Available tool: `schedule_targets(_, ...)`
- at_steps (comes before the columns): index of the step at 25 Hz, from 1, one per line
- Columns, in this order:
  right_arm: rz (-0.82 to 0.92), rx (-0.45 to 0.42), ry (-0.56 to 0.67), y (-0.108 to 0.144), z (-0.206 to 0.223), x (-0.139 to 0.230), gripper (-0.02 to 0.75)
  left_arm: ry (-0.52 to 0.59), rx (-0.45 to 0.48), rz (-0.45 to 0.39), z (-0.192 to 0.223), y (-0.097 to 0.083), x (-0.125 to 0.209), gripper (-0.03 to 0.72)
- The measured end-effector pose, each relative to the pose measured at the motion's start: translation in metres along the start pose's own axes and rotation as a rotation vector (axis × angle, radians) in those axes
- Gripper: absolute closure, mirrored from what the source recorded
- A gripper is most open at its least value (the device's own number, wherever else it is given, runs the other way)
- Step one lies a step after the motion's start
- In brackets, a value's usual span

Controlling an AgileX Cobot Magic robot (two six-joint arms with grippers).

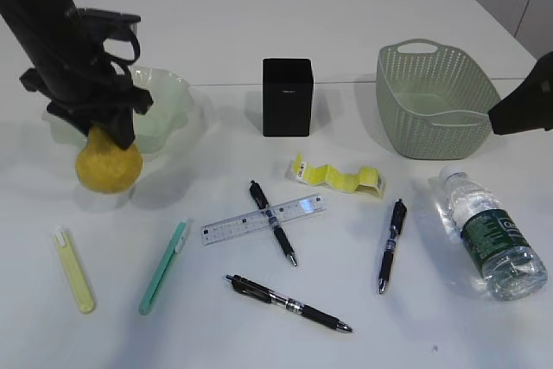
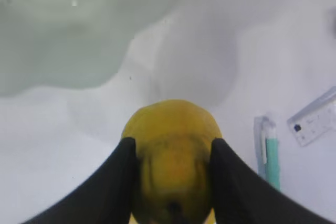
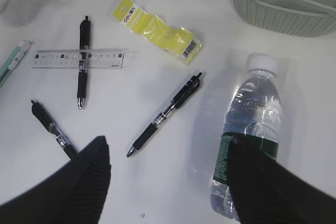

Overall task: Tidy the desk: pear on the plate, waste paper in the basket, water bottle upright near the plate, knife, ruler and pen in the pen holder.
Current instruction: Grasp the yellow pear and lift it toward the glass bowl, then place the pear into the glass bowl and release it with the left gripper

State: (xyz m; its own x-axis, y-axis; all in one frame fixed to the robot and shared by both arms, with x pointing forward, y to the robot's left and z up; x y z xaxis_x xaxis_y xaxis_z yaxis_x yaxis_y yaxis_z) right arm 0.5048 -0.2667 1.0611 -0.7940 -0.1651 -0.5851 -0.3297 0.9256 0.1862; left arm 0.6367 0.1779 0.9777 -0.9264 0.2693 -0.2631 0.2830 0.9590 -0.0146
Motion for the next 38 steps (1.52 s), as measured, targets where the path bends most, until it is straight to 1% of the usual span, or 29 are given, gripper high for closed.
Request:
schedule_targets(4,0.000,0.000,0.000,0.000,0.000,0.000,0.225,-0.130,-0.049,0.025,-0.030,0.005,-0.026,0.405)
schedule_targets(6,0.000,0.000,0.000,0.000,0.000,0.000,0.225,-0.197,-0.085,0.022,-0.041,0.009,-0.038,0.405)
schedule_targets(8,0.000,0.000,0.000,0.000,0.000,0.000,0.225,-0.251,-0.125,0.025,-0.047,0.014,-0.046,0.406)
schedule_targets(10,0.001,-0.002,0.001,0.000,0.000,0.000,0.225,-0.278,-0.150,0.023,-0.046,0.020,-0.053,0.406)
schedule_targets(13,0.008,-0.009,0.001,0.001,0.001,0.000,0.225,-0.271,-0.162,-0.001,-0.029,0.031,-0.060,0.407)
schedule_targets(18,0.018,-0.016,0.013,-0.001,0.006,0.000,0.225,-0.239,-0.177,-0.052,0.012,0.058,-0.071,0.407)
schedule_targets(22,0.027,-0.021,0.033,-0.003,0.012,0.001,0.225,-0.225,-0.168,-0.099,0.038,0.076,-0.078,0.407)
schedule_targets(24,0.032,-0.024,0.045,-0.004,0.016,0.001,0.225,-0.210,-0.162,-0.110,0.053,0.079,-0.080,0.407)
schedule_targets(29,0.041,-0.030,0.068,-0.007,0.023,0.002,0.225,-0.186,-0.147,-0.120,0.081,0.080,-0.085,0.407)
schedule_targets(33,0.045,-0.032,0.078,-0.008,0.026,0.003,0.225,-0.202,-0.146,-0.118,0.086,0.080,-0.088,0.400)
schedule_targets(38,0.045,-0.032,0.080,-0.008,0.027,0.003,0.225,-0.219,-0.146,-0.117,0.088,0.080,-0.090,0.352)
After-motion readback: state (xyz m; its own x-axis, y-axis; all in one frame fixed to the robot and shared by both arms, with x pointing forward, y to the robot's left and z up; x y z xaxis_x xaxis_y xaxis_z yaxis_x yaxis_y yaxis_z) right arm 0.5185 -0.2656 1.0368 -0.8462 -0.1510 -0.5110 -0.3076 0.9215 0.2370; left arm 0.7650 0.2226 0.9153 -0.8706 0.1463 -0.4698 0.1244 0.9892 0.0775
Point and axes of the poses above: a point on each arm's last joint axis where the gripper is mounted, z pointing out along that axis toward the gripper, y along the wrist's bending axis when the last joint is at zero, x = y × z, the point moved 3 cm from there along z, pointing out along that axis toward the gripper
